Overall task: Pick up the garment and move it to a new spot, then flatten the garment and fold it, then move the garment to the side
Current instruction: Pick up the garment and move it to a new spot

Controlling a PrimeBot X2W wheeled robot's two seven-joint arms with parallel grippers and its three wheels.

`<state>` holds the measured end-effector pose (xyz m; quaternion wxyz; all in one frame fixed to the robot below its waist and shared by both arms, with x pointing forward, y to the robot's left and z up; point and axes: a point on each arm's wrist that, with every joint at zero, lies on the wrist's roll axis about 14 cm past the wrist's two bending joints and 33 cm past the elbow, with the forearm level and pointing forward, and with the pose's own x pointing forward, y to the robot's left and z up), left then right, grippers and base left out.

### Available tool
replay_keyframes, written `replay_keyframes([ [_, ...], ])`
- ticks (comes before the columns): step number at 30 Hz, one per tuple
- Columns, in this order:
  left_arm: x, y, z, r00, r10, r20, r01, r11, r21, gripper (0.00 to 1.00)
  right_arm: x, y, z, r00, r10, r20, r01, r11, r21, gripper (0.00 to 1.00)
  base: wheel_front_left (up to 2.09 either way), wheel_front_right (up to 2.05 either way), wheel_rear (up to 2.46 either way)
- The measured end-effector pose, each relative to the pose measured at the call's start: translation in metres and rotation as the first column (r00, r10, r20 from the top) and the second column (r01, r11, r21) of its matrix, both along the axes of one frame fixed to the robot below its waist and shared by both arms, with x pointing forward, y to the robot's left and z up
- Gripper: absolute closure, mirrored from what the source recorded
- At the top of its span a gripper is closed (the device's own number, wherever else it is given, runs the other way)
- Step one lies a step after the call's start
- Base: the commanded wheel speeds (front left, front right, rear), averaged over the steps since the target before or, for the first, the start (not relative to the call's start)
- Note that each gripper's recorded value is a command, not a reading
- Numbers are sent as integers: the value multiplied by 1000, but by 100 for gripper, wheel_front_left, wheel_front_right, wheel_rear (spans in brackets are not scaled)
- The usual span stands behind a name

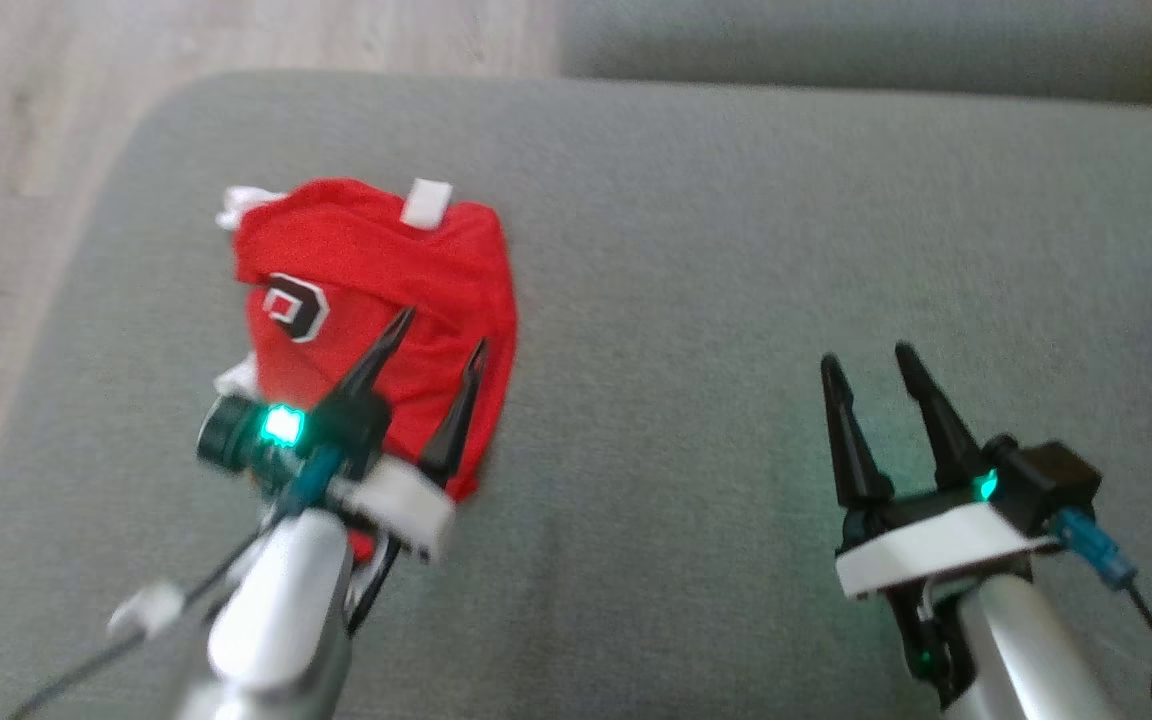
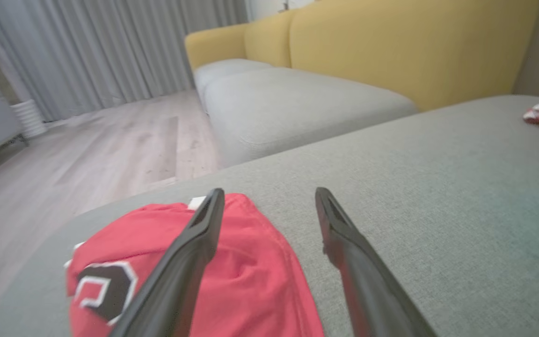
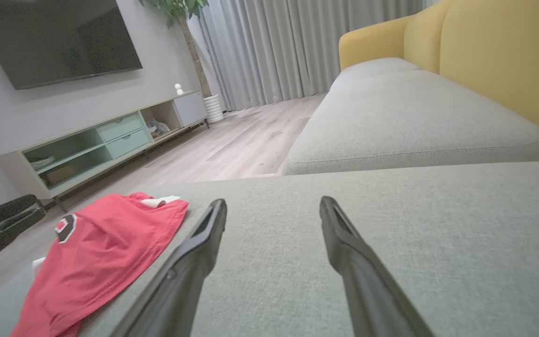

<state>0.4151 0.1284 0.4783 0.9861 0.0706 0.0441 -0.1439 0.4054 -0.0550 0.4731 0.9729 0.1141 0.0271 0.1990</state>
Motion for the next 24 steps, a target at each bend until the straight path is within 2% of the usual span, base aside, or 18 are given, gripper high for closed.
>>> replay_keyframes([
  [4, 24, -18, -34, 985, -60, -160, 72, 995, 65, 0, 12, -10, -3, 1000, -31, -1, 31, 1000, 0, 0, 0, 0, 0],
  [8, 27, -25, -81, 939, -79, -336, 116, 989, 93, 0, 16, -21, -14, 998, -60, -25, 60, 998, -3, 0, 0, 0, 0],
  [10, 29, -16, -105, 907, -35, -420, 107, 983, 149, 0, 18, -28, -17, 996, -79, -30, 79, 997, -3, 0, 0, 0, 0],
  [14, 50, -8, -117, 892, 19, -452, 80, 977, 199, 0, 29, -40, -12, 993, -116, -9, 116, 993, 1, 0, 0, 0, 0],
  [18, 65, -11, -122, 881, 23, -472, 76, 979, 189, 0, 34, -50, -12, 990, -143, -1, 143, 990, 0, 0, 0, 0, 0],
  [19, 66, -12, -123, 877, 17, -480, 82, 979, 186, 4, 35, -52, -12, 989, -149, -1, 149, 989, -1, 0, 0, 0, 0],
  [20, 67, -13, -124, 875, 9, -484, 90, 979, 181, 82, 35, -54, -12, 988, -154, 1, 154, 988, -1, 0, 0, 0, 0],
  [21, 68, -15, -123, 874, 4, -486, 93, 980, 175, 100, 35, -55, -11, 988, -157, 3, 157, 988, -1, 0, 0, 0, 0],
  [24, 68, -16, -121, 878, 0, -479, 91, 982, 167, 100, 35, -57, -8, 987, -163, 11, 163, 987, 0, 0, 0, 0, 0],
])
